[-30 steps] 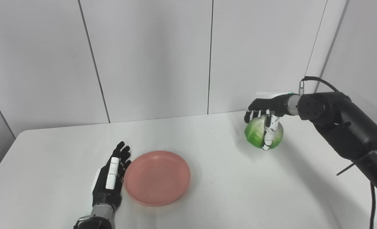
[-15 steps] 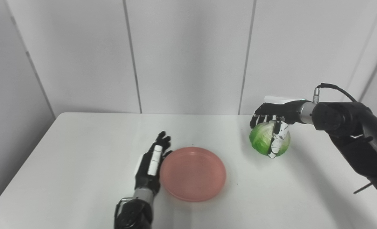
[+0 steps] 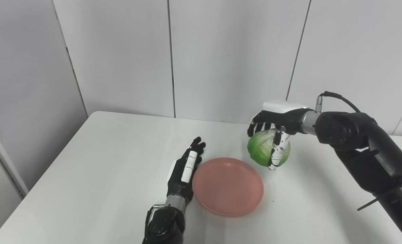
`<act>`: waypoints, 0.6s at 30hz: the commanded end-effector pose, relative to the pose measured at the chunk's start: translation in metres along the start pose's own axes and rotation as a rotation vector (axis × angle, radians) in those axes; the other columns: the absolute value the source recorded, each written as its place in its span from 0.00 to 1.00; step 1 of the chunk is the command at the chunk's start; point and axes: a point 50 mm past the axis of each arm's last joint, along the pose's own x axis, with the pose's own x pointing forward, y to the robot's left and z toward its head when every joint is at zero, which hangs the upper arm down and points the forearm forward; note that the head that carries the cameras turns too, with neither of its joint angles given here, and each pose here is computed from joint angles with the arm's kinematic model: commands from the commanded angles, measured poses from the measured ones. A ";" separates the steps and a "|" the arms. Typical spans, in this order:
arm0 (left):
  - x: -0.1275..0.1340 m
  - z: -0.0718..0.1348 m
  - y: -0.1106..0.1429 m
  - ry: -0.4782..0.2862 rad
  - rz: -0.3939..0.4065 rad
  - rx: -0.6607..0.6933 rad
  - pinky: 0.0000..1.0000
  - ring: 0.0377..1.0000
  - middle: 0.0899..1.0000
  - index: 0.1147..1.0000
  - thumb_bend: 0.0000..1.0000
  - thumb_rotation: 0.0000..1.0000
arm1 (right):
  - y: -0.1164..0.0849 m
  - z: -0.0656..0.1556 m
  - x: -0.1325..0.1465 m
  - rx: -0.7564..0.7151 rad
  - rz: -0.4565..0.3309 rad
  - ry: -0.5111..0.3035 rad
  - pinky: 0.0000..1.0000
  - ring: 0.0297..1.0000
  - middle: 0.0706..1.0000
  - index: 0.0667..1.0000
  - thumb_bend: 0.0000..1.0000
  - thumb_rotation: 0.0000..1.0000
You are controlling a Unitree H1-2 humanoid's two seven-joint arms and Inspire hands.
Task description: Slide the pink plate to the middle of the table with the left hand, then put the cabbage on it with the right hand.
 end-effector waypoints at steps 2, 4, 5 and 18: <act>-0.010 -0.023 0.002 0.092 0.032 -0.019 1.00 0.96 0.90 0.85 0.87 0.83 | -0.040 0.025 -0.001 -0.084 -0.091 -0.071 0.42 0.50 0.45 0.60 0.57 0.00; -0.011 -0.025 0.001 0.095 0.036 -0.014 1.00 0.96 0.91 0.87 0.88 0.84 | -0.035 0.029 0.004 -0.084 -0.081 -0.088 0.41 0.49 0.45 0.60 0.57 0.00; -0.011 -0.026 0.000 0.096 0.037 -0.016 1.00 0.96 0.91 0.87 0.88 0.84 | -0.032 0.031 0.006 -0.088 -0.076 -0.091 0.41 0.49 0.45 0.60 0.57 0.00; -0.012 -0.029 0.000 0.098 0.037 -0.020 1.00 0.95 0.90 0.85 0.89 0.82 | 0.008 0.055 0.031 -0.098 -0.043 -0.145 0.41 0.48 0.45 0.59 0.57 0.00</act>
